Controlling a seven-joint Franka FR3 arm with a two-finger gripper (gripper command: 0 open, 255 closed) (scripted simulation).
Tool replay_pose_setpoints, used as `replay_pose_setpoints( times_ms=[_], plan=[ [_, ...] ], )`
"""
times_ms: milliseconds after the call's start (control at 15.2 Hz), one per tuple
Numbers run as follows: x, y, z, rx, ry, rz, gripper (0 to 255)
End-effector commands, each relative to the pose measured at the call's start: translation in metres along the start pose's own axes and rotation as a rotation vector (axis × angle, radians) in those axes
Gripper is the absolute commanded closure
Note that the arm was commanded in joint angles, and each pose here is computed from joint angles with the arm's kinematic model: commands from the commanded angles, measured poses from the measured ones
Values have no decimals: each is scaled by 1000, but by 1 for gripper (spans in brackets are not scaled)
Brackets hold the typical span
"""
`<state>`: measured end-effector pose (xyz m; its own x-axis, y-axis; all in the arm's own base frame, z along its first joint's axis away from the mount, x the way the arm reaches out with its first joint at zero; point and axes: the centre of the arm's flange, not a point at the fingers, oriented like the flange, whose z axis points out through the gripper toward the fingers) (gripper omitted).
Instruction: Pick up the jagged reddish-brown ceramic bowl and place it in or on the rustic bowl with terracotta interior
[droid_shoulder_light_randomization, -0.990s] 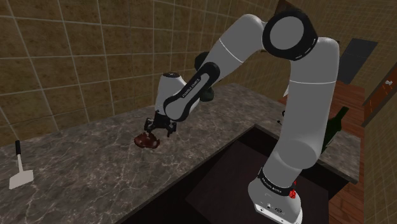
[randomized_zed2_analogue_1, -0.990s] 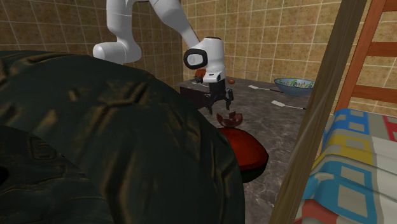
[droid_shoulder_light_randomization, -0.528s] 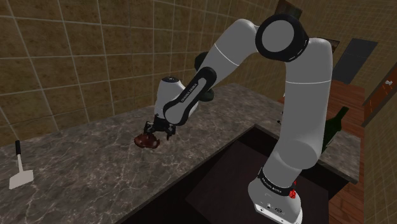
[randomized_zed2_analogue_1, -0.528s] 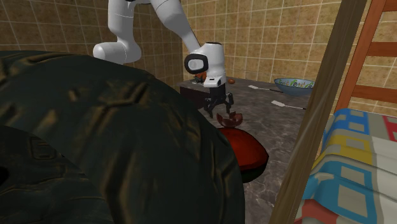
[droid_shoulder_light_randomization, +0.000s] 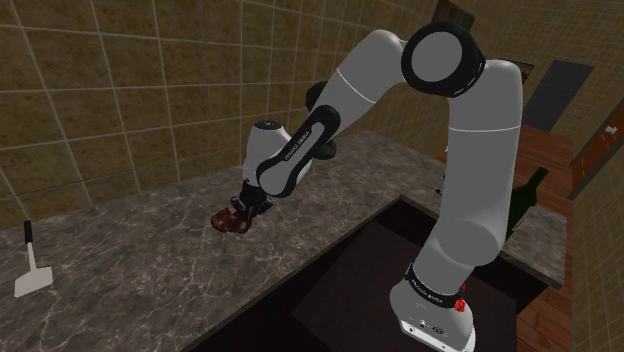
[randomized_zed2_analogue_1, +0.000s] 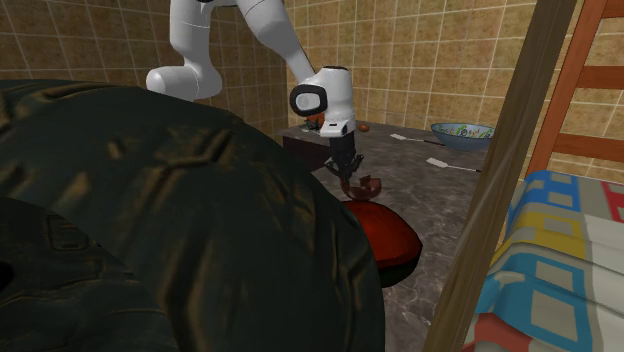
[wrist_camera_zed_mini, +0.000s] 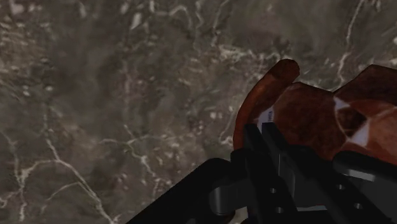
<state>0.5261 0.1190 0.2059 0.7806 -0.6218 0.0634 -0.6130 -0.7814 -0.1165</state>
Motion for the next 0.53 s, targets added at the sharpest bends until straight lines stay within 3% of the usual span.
replay_pose_setpoints(
  times_ms=[0, 264, 330, 462],
  plan=[
    [0, 0, 0, 0, 0, 0, 255],
    [0, 0, 0, 0, 0, 0, 255],
    [0, 0, 0, 0, 0, 0, 0],
    [41, 55, -6, 233, -195, 40, 0]
  ],
)
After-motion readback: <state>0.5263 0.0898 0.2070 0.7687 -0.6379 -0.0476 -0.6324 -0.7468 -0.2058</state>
